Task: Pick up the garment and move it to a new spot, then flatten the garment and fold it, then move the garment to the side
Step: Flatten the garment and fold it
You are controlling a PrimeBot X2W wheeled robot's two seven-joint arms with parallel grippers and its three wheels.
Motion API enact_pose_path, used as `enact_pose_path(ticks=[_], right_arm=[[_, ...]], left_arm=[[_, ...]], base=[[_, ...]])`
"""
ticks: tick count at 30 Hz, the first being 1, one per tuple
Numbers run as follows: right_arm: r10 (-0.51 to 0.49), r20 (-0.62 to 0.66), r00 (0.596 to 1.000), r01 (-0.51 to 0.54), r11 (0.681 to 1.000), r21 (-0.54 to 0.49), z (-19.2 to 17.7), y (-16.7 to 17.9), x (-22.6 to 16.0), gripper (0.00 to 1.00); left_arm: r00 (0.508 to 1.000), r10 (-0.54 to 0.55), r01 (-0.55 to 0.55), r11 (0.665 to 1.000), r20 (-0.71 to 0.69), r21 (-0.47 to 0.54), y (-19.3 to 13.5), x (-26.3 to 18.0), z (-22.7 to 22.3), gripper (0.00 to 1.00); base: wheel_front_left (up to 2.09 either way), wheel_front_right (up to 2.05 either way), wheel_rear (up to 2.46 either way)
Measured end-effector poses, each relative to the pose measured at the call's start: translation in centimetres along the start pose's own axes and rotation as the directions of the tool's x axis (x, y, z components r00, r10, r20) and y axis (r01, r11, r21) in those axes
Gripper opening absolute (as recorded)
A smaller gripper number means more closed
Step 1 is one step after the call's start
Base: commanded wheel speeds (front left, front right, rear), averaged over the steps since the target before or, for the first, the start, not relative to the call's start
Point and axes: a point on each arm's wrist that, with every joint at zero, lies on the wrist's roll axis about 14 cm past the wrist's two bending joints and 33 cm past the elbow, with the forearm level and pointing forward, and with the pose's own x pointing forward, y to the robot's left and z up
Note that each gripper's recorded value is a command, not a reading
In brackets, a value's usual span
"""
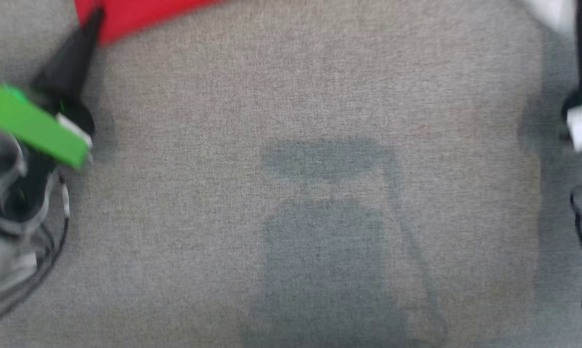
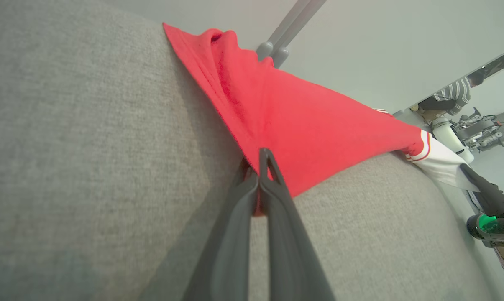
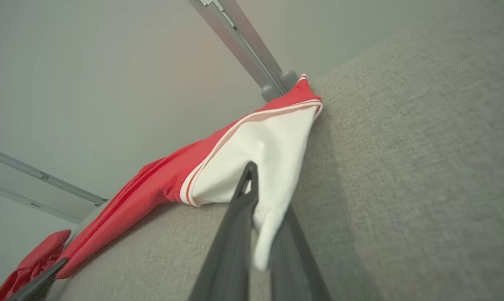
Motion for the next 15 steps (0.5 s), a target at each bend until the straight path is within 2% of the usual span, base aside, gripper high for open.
enact_pose_path(ticks=[3,8,15], right_arm=[[-0.061,-0.052,0.997,0.062,0.998,0.026,-0.6,-0.8,-5.3,0.0],[-0.163,-0.109,0.981,0.166,0.986,0.02,-0.7,-2.1,-12.0,0.0],[-0.313,-0.183,0.932,0.325,0.945,0.039,-0.9,-4.5,-21.0,0.0]], left_arm=[[0.999,0.027,-0.027,1.0,-0.041,-0.01,-1.0,-3.7,-2.6,0.0],[0.993,0.049,-0.062,0.991,-0.105,-0.12,-3.9,-8.9,-6.8,0.0],[0.985,0.072,-0.106,0.97,-0.159,-0.216,-7.0,-14.2,-10.5,0.0]], base=[[0.0,0.0,0.0],[0.0,0.0,0.0],[0.0,0.0,0.0]])
